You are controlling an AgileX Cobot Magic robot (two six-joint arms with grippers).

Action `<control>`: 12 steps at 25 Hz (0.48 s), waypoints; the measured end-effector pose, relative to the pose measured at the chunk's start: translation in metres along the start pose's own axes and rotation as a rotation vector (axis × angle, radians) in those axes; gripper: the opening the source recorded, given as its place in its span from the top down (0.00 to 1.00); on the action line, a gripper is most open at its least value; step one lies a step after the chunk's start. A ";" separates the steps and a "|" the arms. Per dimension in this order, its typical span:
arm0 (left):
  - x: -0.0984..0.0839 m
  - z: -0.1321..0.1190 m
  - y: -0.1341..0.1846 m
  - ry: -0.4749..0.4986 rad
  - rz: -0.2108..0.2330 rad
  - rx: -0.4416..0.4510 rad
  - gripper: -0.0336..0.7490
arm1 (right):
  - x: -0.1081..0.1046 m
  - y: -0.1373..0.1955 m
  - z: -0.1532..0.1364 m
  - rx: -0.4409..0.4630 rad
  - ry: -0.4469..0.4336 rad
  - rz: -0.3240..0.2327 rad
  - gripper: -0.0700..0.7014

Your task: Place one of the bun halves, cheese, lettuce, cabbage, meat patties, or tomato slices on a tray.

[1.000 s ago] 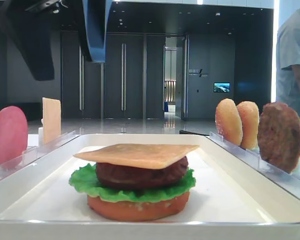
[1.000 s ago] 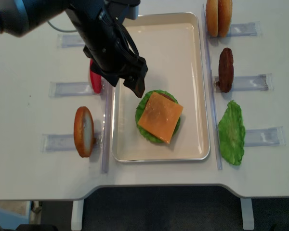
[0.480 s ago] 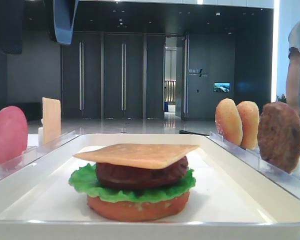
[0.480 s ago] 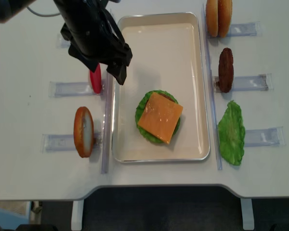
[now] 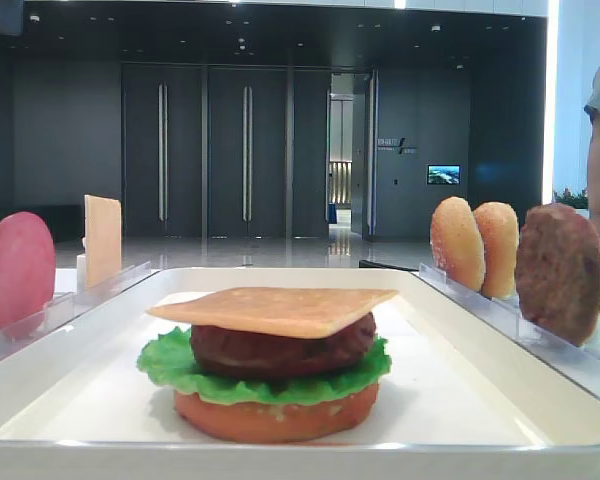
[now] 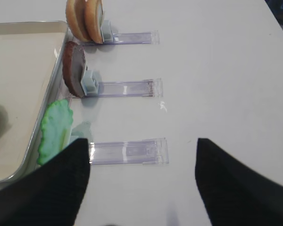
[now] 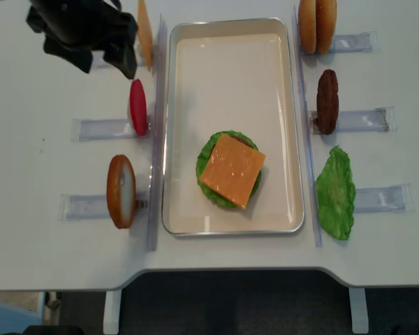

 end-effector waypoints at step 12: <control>0.091 0.032 0.020 -0.104 0.199 -0.063 0.14 | 0.000 0.000 0.000 0.000 0.000 0.000 0.31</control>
Point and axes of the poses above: a point on each arm's last joint axis where the gripper is mounted, z pointing back along that axis away from the gripper, x along the wrist's bending axis when the last joint is at zero, y = z × x, the point moved 4 cm from there along -z, pointing out along that axis toward the gripper, and after that the axes turned 8 degrees about -z, right-handed, at the moved point
